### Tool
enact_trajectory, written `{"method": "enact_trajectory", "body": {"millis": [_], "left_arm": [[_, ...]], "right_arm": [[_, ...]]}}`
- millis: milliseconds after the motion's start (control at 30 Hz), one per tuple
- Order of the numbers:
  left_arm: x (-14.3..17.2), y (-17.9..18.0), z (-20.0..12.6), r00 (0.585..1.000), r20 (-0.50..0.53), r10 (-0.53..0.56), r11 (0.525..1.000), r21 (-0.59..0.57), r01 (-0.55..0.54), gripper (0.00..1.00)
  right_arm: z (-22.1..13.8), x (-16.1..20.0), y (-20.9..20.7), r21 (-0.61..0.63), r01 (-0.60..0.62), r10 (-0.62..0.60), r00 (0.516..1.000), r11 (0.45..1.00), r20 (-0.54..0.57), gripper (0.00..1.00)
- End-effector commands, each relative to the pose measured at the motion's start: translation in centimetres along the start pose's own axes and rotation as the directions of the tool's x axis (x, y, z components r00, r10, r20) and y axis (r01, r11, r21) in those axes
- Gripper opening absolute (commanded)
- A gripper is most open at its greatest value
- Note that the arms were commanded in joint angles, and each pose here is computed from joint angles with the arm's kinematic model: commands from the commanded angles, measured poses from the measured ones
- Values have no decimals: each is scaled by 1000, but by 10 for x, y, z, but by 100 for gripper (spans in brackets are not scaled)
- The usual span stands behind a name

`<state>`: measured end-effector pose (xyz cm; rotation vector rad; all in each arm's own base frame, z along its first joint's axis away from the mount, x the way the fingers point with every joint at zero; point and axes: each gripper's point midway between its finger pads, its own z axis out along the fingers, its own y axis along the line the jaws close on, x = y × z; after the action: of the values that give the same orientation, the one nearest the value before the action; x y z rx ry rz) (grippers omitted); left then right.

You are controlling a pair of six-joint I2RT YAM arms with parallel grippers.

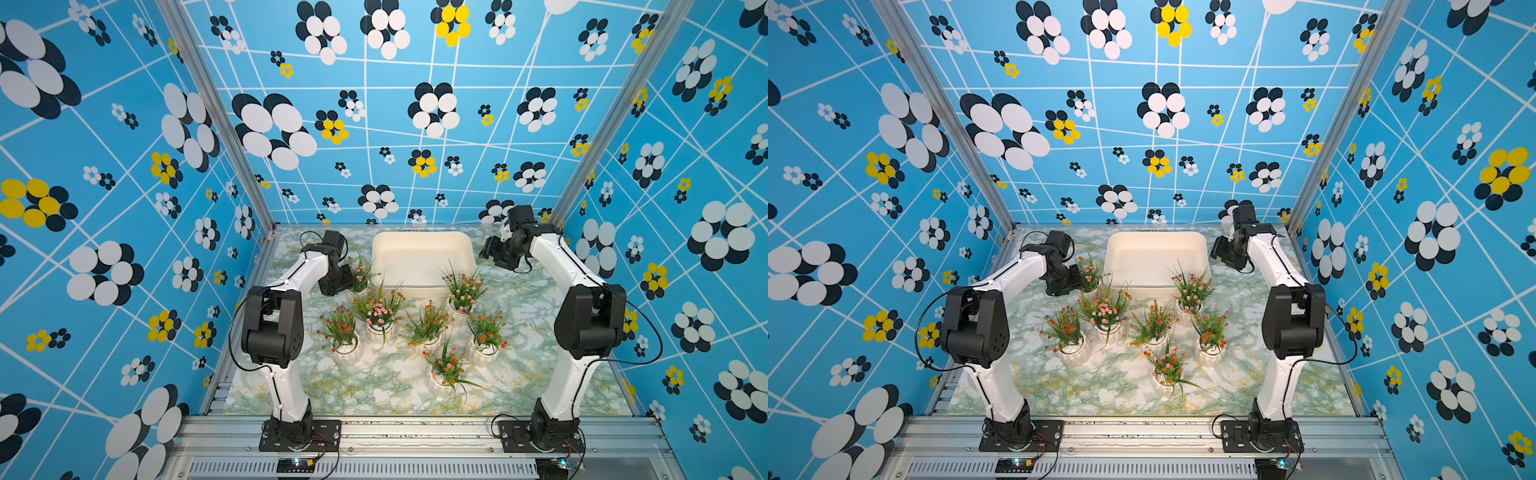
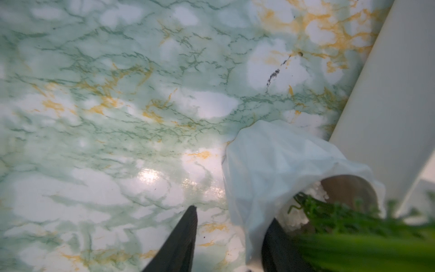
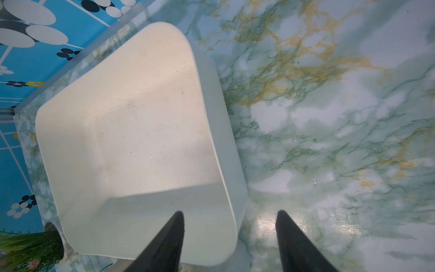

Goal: Put the potted gypsophila into the storage box
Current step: Pick up the baby's breath potted plant from the center of the board.

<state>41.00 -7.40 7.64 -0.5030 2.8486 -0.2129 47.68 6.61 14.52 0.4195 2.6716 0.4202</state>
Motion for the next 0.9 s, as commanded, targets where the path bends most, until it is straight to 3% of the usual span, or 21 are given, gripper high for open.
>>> {"method": "enact_trajectory", "body": {"millis": [0, 300, 567, 867], "left_arm": [[-3, 6, 2, 1000, 4, 0, 998, -64, 0, 38], [-6, 6, -6, 1000, 22, 9, 996, -85, -7, 27], [-3, 5, -3, 1000, 13, 6, 997, -81, -5, 24], [-8, 5, -5, 1000, 25, 8, 996, -89, -6, 10]], "right_arm": [[-3, 9, -5, 18, 14, -14, 1000, 1000, -22, 64], [-2, 11, -6, 19, 17, -16, 1000, 1000, -26, 64], [-2, 11, -5, 13, 17, -17, 1000, 1000, -27, 64], [-4, 9, -2, 4, 20, -20, 1000, 1000, -23, 64]]}}
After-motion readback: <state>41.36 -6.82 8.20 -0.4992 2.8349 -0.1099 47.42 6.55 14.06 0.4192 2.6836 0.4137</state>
